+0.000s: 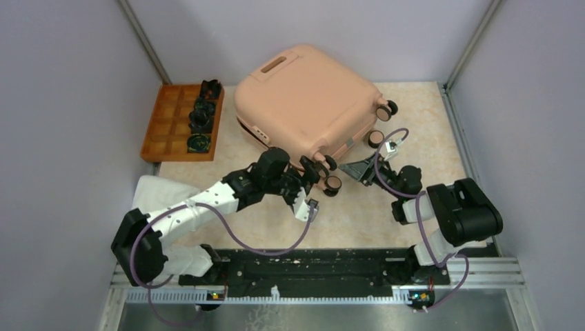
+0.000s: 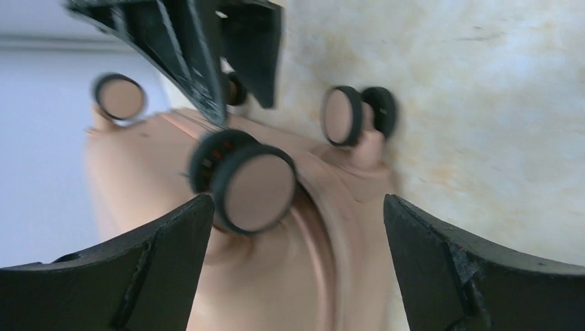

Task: Pack the luggage
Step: Zip the luggage at the center of the board.

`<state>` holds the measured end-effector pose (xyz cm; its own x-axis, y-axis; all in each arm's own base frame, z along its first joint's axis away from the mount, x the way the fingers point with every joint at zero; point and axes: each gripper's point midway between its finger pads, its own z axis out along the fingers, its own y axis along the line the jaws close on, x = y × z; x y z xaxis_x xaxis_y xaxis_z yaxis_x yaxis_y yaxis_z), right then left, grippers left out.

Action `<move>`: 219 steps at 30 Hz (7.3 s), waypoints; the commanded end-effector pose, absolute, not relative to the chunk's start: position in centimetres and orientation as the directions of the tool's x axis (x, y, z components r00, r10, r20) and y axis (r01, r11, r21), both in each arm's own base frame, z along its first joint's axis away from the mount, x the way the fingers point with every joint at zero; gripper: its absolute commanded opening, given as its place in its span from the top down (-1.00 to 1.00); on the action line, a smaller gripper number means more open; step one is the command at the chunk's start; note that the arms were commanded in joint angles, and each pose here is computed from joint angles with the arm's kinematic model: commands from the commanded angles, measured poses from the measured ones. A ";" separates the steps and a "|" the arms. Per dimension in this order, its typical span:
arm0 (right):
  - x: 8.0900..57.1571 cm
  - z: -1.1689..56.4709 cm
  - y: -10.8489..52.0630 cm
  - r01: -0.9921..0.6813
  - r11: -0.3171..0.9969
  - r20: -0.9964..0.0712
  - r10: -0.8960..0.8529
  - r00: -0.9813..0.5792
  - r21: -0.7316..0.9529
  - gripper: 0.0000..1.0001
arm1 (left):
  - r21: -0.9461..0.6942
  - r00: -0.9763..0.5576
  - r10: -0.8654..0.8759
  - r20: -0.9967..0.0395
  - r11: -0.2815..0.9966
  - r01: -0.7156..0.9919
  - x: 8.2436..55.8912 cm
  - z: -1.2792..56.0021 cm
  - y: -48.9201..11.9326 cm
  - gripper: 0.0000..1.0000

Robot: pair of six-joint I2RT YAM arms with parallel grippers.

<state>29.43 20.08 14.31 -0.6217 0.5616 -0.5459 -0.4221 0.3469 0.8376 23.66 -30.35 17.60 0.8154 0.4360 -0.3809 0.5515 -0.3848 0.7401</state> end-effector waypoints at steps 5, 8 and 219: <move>30.6 16.8 20.5 -0.422 0.234 -0.468 0.624 -0.626 0.876 -0.20 | 0.935 0.955 0.284 -0.082 -0.311 0.173 26.3 21.6 -35.9 -0.97; 31.6 16.7 20.6 -0.393 0.257 -0.462 0.621 -0.632 0.883 -0.08 | 0.932 0.965 0.261 -0.018 -0.346 0.111 27.1 20.7 -36.9 -0.97; 25.6 17.9 26.6 -0.512 0.009 -0.465 0.432 -0.773 0.859 1.00 | 0.934 0.900 0.421 0.114 -0.353 0.046 33.0 29.6 -38.3 1.00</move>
